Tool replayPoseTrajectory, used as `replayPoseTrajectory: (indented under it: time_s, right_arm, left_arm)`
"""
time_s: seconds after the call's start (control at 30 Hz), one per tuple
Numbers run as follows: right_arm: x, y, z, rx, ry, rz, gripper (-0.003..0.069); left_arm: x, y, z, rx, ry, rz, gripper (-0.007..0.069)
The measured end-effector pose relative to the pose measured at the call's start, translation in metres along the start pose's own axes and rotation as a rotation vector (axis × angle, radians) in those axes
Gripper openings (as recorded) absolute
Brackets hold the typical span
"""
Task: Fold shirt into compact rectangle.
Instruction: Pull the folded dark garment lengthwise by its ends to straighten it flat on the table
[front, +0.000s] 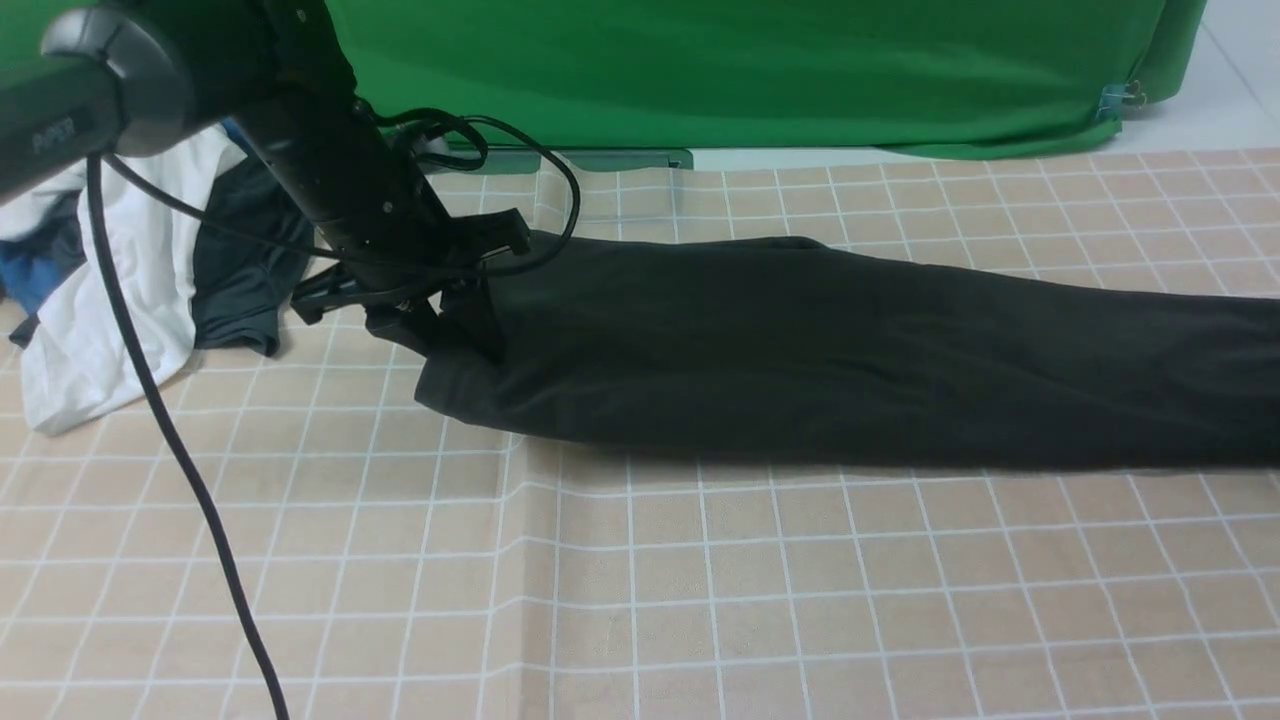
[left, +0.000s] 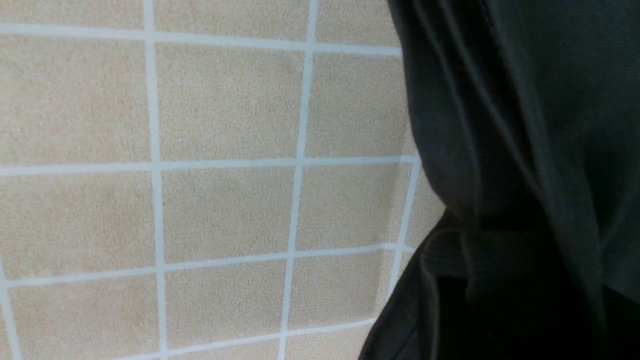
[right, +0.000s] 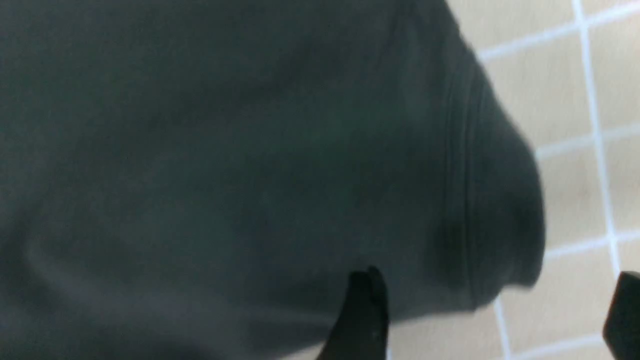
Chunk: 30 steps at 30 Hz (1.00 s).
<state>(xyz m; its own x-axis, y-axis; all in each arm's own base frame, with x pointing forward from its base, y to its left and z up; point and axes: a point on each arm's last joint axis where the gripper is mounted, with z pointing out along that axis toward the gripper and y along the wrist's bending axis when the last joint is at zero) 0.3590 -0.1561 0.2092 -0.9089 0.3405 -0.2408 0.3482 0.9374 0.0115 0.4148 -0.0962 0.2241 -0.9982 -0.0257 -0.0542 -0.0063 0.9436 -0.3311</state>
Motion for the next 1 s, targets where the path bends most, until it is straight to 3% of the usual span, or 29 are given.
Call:
replayPoseTrajectory:
  time_s: [0.5,0.67,0.73,0.77,0.8,0.9,1.0]
  right_arm:
    - [-0.004,0.012,0.044,-0.008,0.028,-0.052,0.0607]
    - [-0.006,0.033,0.053,-0.016,0.014,-0.115,0.0529]
    - [-0.006,0.039,0.054,-0.016,0.010,-0.132,0.0461]
    - [-0.006,0.042,0.055,-0.019,0.010,-0.147,0.0372]
    - [-0.006,0.042,0.055,-0.020,0.010,-0.146,0.0357]
    - [-0.006,0.046,0.055,-0.030,0.017,-0.158,0.0091]
    - [-0.005,0.046,0.055,-0.031,0.024,-0.162,0.0064]
  left_arm:
    - [0.000,0.000,0.000,-0.003,-0.003,0.002,0.0178]
    - [-0.001,0.000,0.000,-0.003,-0.016,0.002,0.0178]
    - [-0.002,0.000,0.000,-0.007,-0.020,0.004,0.0178]
    - [-0.002,0.000,0.001,-0.007,-0.020,0.004,0.0178]
    - [-0.002,0.001,0.001,-0.008,-0.020,0.004,0.0178]
    - [-0.001,0.001,0.000,-0.016,-0.020,0.007,0.0178]
    - [0.000,0.001,-0.003,-0.027,-0.021,0.014,0.0178]
